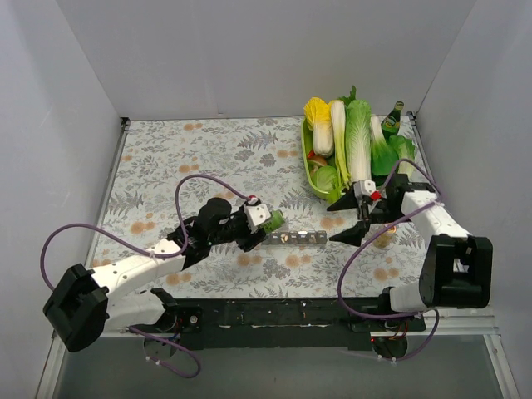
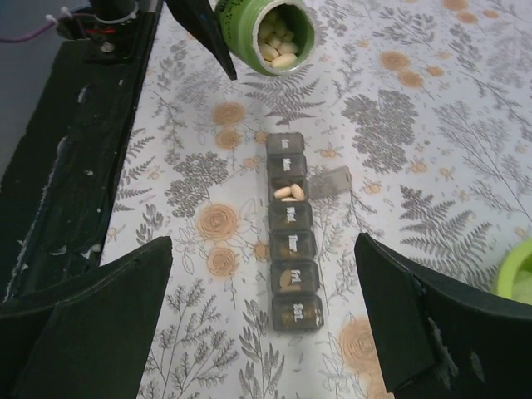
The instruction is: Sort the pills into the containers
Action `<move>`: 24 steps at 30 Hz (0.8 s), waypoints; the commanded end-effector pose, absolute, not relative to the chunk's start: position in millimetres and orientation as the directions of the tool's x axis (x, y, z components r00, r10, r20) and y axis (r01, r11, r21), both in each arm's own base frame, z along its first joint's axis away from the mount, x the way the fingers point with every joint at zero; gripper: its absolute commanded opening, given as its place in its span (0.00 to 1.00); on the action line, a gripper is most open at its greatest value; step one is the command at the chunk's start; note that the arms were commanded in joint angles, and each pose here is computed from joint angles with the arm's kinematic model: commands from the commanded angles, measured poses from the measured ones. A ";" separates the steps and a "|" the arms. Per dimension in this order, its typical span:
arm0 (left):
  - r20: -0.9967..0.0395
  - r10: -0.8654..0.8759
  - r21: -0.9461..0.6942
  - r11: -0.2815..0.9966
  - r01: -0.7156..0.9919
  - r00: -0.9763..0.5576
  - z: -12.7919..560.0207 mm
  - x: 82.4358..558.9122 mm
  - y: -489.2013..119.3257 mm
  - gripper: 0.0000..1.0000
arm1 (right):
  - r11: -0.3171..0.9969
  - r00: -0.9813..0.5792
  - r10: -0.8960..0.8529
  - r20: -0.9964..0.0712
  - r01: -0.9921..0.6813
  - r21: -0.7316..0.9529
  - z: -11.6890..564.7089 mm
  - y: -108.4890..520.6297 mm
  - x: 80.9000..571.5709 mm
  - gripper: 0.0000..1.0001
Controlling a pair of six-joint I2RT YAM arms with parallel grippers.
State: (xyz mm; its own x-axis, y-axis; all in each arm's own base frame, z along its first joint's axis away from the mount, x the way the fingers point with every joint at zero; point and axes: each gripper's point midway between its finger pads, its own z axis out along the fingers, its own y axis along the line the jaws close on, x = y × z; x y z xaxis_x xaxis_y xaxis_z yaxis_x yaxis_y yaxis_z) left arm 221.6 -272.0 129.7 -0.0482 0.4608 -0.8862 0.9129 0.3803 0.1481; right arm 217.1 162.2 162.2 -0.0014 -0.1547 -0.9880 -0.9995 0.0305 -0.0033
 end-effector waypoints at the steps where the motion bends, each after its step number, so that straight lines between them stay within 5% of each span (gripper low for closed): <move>1: -0.971 0.223 0.161 0.351 0.923 0.085 195.6 220.1 -297.2 0.00 | -0.139 0.084 -0.098 -0.992 -0.988 -0.070 197.0 192.2 198.0 0.98; 10: -0.985 0.030 0.168 0.310 0.936 0.167 242.9 204.3 -305.3 0.00 | -0.315 0.173 -0.175 -0.969 -0.943 -0.111 264.8 241.7 197.8 0.98; 19: -0.980 -0.011 0.187 0.286 0.940 0.198 261.6 198.1 -307.5 0.00 | -0.318 0.229 -0.212 -0.950 -0.935 -0.155 291.5 284.7 193.5 0.98; 24: -0.980 -0.026 0.180 0.288 0.941 0.196 265.0 195.9 -306.1 0.00 | -0.364 0.194 -0.223 -0.955 -0.926 -0.103 285.9 296.1 175.0 0.89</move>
